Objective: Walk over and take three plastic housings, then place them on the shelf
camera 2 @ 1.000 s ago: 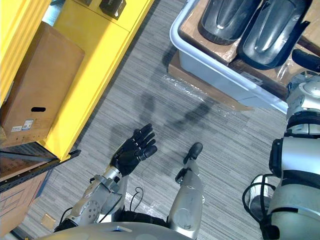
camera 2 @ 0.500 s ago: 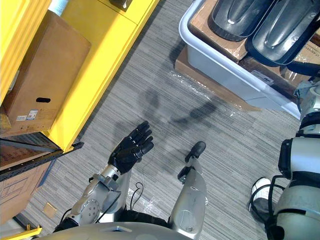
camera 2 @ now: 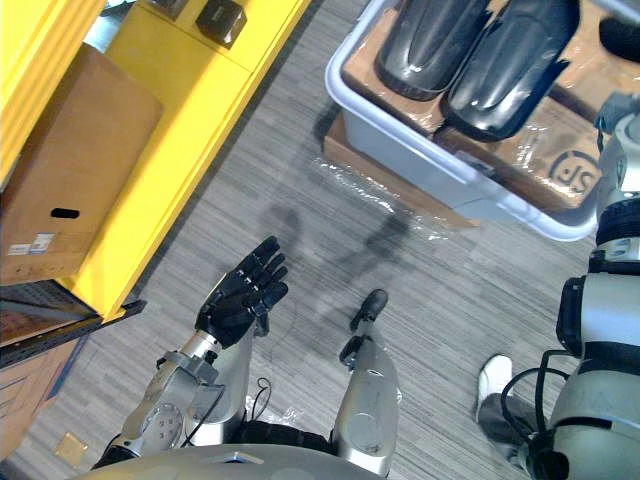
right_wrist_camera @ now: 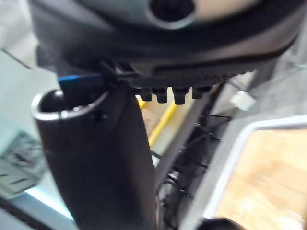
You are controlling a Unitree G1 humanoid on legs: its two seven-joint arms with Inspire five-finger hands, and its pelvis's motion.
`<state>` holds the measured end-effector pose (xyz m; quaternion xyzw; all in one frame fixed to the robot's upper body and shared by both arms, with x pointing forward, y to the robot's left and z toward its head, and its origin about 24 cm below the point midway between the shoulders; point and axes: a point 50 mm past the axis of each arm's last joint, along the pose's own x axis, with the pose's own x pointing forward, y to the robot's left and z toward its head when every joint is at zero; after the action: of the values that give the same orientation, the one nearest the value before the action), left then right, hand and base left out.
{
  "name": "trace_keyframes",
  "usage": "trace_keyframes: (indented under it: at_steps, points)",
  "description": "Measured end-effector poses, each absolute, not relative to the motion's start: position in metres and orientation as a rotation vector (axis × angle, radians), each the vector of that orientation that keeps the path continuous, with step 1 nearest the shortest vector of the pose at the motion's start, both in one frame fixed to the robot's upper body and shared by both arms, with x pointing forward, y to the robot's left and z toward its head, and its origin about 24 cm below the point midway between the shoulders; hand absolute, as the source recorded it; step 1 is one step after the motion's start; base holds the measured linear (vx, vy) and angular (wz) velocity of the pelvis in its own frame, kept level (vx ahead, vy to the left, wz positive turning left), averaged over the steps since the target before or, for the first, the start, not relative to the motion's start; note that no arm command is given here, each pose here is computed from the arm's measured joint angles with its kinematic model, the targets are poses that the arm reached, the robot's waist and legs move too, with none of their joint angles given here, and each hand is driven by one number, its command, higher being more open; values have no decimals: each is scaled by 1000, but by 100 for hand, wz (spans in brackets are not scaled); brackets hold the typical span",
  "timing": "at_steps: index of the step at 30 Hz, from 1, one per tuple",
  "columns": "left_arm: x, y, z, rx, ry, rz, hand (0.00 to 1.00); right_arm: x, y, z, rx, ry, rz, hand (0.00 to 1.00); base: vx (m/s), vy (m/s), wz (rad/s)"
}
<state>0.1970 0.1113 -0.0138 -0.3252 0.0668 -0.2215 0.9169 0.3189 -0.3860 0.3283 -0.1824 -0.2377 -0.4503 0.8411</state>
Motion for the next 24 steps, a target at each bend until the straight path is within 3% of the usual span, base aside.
trace_keyframes:
  at_steps: [4,8,15,24]
  points:
    - [193,112,-16,-652,158,-469,100,316,-367,348,-413,-674,-915,100,11,-18,-4]
    - [193,114,-17,-634,165,-471,100,320,-360,346,-429,-686,-893,100,-20,3,9]
    - [193,120,-18,-534,179,-449,100,347,-356,302,-548,-432,-851,100,-7,-5,12]
    - [193,121,-19,-531,186,-421,100,347,-373,275,-579,-217,-926,100,5,2,10]
